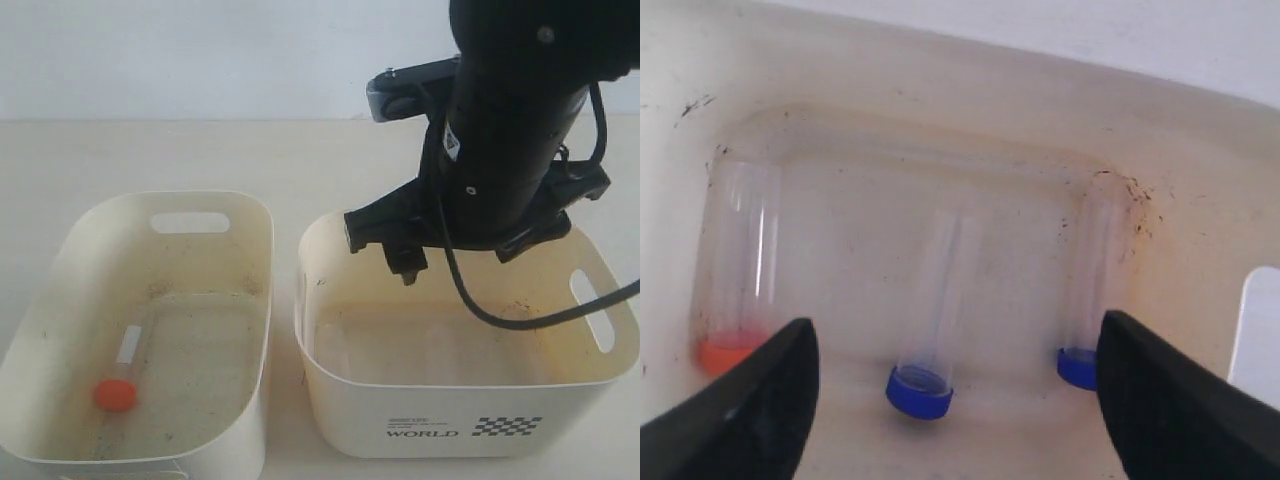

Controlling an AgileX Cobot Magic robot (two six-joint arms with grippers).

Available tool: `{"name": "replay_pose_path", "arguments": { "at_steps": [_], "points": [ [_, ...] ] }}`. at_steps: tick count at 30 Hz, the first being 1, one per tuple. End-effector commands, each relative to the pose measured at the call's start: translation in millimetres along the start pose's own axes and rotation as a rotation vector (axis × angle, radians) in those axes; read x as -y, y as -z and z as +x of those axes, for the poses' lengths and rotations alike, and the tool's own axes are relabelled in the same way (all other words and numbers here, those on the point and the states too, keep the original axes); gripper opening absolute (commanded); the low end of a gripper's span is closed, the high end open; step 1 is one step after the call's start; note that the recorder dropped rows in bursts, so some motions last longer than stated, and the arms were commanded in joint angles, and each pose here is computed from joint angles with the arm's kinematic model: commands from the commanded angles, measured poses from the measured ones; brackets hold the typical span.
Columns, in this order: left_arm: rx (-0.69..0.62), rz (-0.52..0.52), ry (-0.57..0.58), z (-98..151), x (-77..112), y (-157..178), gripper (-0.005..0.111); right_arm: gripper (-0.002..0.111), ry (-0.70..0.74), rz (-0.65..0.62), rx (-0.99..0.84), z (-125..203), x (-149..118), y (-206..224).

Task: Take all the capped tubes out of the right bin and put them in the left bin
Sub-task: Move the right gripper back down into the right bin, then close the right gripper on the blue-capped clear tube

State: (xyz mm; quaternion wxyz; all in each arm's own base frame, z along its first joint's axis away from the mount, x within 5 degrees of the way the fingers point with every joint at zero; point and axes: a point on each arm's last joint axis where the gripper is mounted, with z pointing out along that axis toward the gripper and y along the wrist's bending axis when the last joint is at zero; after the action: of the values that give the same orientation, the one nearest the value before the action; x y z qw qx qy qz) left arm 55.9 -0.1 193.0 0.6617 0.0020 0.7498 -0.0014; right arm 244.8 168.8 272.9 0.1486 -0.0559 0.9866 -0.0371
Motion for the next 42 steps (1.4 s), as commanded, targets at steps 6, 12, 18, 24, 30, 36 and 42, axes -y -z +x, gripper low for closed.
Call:
{"name": "replay_pose_path", "arguments": {
  "at_steps": [6, 12, 18, 24, 30, 36, 42],
  "points": [
    [0.009, 0.001, 0.016, -1.8, 0.1, 0.2, 0.004, 0.071, -0.059, -0.007, -0.044, 5.8, -7.8, -38.8],
    [0.009, 0.001, 0.016, -1.8, 0.1, 0.2, 0.004, 0.071, -0.109, -0.041, -0.023, 18.4, -9.5, -65.1],
    [0.009, 0.001, 0.016, -1.8, 0.1, 0.2, 0.004, 0.071, -0.114, -0.032, -0.034, 19.8, -8.6, -65.5],
    [0.009, 0.001, 0.016, -1.8, 0.1, 0.2, 0.004, 0.071, -0.106, 0.019, -0.112, 26.0, -9.9, -83.2],
    [0.009, 0.001, 0.016, -1.8, 0.1, 0.2, 0.004, 0.071, -0.122, 0.005, -0.161, 40.6, -10.4, -98.0],
    [0.009, 0.001, 0.016, -1.8, 0.1, 0.2, 0.004, 0.071, -0.125, -0.052, -0.166, 46.4, -13.6, -103.1],
    [0.009, 0.001, 0.016, -1.8, 0.1, 0.2, 0.004, 0.071, -0.119, -0.067, -0.154, 53.0, -12.6, -111.3]
  ]
}}
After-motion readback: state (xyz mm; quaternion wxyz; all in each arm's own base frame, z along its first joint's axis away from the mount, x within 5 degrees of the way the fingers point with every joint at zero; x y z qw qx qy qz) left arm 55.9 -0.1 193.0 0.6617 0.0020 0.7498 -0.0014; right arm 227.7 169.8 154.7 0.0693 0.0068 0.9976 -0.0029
